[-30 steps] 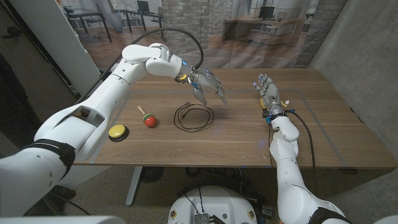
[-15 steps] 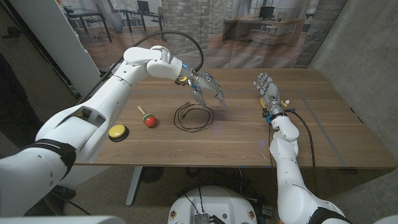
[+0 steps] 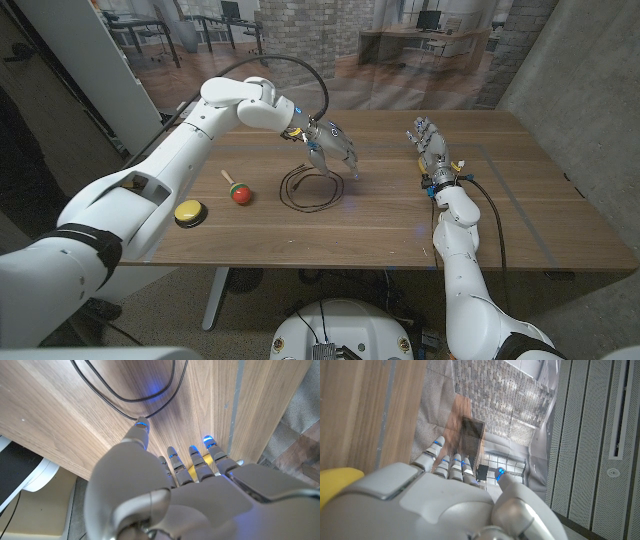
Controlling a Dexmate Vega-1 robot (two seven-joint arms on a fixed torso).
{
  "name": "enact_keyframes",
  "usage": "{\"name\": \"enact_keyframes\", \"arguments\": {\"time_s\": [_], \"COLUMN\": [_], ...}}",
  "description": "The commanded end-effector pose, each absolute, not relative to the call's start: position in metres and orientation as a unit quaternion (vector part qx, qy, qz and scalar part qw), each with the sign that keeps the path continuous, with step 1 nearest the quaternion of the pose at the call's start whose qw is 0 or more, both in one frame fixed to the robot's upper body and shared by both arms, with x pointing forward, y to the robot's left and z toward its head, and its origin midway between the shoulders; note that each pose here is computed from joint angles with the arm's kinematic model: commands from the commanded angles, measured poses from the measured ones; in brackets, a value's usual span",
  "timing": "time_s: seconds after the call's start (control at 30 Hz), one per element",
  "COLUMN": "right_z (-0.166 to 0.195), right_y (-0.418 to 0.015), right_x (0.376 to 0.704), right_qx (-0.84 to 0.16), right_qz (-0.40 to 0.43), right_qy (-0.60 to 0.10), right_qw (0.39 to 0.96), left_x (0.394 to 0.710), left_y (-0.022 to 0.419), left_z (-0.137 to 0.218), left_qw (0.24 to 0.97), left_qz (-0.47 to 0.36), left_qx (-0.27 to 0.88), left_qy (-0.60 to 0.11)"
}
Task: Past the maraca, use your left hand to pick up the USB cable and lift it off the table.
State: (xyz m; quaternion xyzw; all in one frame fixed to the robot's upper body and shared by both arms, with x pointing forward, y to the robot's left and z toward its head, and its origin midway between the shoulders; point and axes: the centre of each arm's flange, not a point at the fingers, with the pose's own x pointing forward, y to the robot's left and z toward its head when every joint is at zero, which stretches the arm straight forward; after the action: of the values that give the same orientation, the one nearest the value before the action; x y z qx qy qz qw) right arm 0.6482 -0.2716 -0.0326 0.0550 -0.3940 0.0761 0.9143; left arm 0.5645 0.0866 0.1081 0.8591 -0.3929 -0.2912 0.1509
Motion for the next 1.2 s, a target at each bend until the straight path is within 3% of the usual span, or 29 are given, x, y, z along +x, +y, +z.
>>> {"name": "enact_keyframes", "arguments": {"time_s": [0.03, 1.2], "right_z": [-0.033, -0.036], "right_y": [-0.27, -0.269], "right_x": [0.649, 0.651], "right_qx": [0.056, 0.058], "right_qz": [0.078, 0.078], "right_qy": [-0.394, -0.391], "right_qw": [0.914, 0.915], "left_x": [0.567, 0.583], "left_y": [0.087, 0.091], "left_z": [0.102, 0.084], "left_qw": [0.139, 0.12], "left_qz": [-0.293, -0.296], "left_qx": [0.862, 0.866], "left_qy": [-0.39, -0.385]}}
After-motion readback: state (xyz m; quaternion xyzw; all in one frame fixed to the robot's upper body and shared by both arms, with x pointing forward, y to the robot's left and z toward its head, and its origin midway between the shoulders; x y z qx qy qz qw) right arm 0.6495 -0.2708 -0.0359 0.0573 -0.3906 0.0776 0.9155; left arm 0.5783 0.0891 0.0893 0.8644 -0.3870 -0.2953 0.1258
